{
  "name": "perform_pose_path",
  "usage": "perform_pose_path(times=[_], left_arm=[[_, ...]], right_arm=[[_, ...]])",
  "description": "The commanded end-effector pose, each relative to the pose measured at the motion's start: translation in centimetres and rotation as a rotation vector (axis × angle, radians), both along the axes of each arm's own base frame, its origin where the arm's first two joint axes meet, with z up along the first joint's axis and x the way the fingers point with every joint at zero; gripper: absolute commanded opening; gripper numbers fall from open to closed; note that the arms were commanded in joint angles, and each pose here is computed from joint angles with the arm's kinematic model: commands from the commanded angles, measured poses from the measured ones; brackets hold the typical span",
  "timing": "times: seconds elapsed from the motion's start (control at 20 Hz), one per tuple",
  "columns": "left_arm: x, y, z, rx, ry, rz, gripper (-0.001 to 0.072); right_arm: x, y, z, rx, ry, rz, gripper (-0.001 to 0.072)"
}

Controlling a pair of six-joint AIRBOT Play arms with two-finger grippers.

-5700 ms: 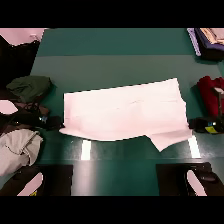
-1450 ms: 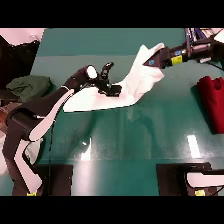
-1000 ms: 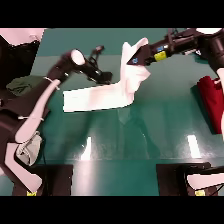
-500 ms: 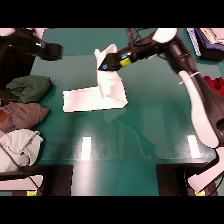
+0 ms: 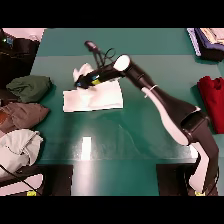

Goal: Fold the shirts.

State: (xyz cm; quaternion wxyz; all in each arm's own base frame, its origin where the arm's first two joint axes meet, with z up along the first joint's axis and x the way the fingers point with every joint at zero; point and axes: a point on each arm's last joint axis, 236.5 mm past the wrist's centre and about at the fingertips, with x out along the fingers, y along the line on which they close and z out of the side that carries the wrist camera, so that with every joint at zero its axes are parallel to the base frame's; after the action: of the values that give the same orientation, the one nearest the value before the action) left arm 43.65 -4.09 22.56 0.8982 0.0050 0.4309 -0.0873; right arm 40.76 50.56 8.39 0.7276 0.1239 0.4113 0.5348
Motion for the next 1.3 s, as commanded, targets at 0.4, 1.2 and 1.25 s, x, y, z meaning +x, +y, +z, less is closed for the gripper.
perform_pose_path(times=[0.4,1.2,1.25], left_arm=[[-1.1,0.2,-0.8,0.007,0.053,-0.004,0.0029],[-1.3,-1.7,-0.5,-0.064,0.056,-0.047,0.0030],[-1.4,-1.7,-0.5,-0.059,0.058,-0.053,0.0030]], right_arm=[[1.2,-7.6,1.4,-0.142,-0.090,0.017,0.0623],[2.7,-20.6,-14.8,-0.178,0.627,-0.259,0.0640],[2.8,-19.4,-14.9,-0.162,0.629,-0.241,0.0640]])
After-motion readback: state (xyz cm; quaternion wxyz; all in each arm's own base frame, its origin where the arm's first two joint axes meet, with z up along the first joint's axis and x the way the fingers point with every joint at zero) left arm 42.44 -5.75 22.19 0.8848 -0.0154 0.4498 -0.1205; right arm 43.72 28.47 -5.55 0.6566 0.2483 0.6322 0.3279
